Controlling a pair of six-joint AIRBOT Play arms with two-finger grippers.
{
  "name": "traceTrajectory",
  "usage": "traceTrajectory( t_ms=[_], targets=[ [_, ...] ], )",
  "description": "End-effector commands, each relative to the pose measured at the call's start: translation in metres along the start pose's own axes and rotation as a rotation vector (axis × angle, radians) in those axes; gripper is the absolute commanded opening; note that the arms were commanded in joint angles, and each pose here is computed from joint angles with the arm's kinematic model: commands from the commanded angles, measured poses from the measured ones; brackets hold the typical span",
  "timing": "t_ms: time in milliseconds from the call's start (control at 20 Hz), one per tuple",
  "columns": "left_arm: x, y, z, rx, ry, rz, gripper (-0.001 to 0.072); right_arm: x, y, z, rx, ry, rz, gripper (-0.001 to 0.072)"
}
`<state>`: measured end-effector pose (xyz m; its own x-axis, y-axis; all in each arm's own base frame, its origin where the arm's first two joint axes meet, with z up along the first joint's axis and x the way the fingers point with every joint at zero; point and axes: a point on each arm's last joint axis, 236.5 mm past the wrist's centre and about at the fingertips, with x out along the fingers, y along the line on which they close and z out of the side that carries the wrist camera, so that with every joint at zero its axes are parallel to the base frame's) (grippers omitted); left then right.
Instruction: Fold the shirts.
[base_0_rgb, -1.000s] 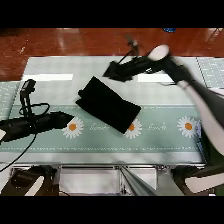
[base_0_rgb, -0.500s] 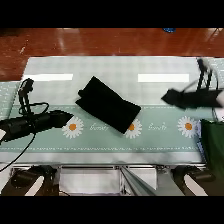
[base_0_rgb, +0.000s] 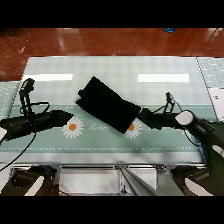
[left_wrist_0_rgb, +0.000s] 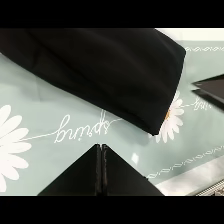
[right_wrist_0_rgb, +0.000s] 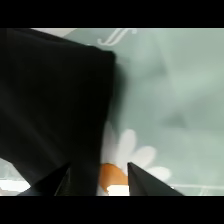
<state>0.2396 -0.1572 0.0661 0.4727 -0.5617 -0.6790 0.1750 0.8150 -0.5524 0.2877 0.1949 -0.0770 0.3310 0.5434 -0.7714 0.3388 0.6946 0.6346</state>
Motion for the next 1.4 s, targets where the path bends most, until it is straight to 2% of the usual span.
traceTrajectory(
  t_ms=[0,150,200,300,650,850,1050,1200,1350],
  targets=[
    [0.003,0.004,-0.004,-0.008,0.012,0.006,0.0024,0.035,0.014,-0.016,0.036,0.111,0.037,0.0409],
    [0.010,0.012,-0.017,-0.026,0.043,0.016,0.0024,0.057,0.024,-0.030,0.008,0.189,0.026,0.0403],
    [0.012,0.015,-0.021,-0.032,0.054,0.020,0.0024,0.063,0.029,-0.032,-0.014,0.205,0.029,0.0311],
    [0.015,0.018,-0.027,-0.038,0.069,0.024,0.0024,0.066,0.050,-0.022,-0.083,0.191,0.065,0.0027],
    [0.015,0.018,-0.024,-0.038,0.057,0.025,0.0024,-0.011,0.235,0.040,-0.507,0.019,0.405,0.0018],
    [0.015,0.018,-0.024,-0.038,0.057,0.025,0.0025,-0.086,0.298,0.084,-0.591,-0.093,0.508,0.0018],
    [0.015,0.018,-0.024,-0.038,0.056,0.025,0.0025,-0.157,0.284,0.138,-0.615,-0.175,0.406,0.0018],
    [0.015,0.018,-0.022,-0.038,0.048,0.025,0.0025,-0.220,0.244,0.178,-0.598,-0.273,0.263,0.0018],
    [0.015,0.018,-0.018,-0.037,0.034,0.025,0.0025,-0.289,0.198,0.205,-0.520,-0.379,0.189,0.0018]
  ],
)
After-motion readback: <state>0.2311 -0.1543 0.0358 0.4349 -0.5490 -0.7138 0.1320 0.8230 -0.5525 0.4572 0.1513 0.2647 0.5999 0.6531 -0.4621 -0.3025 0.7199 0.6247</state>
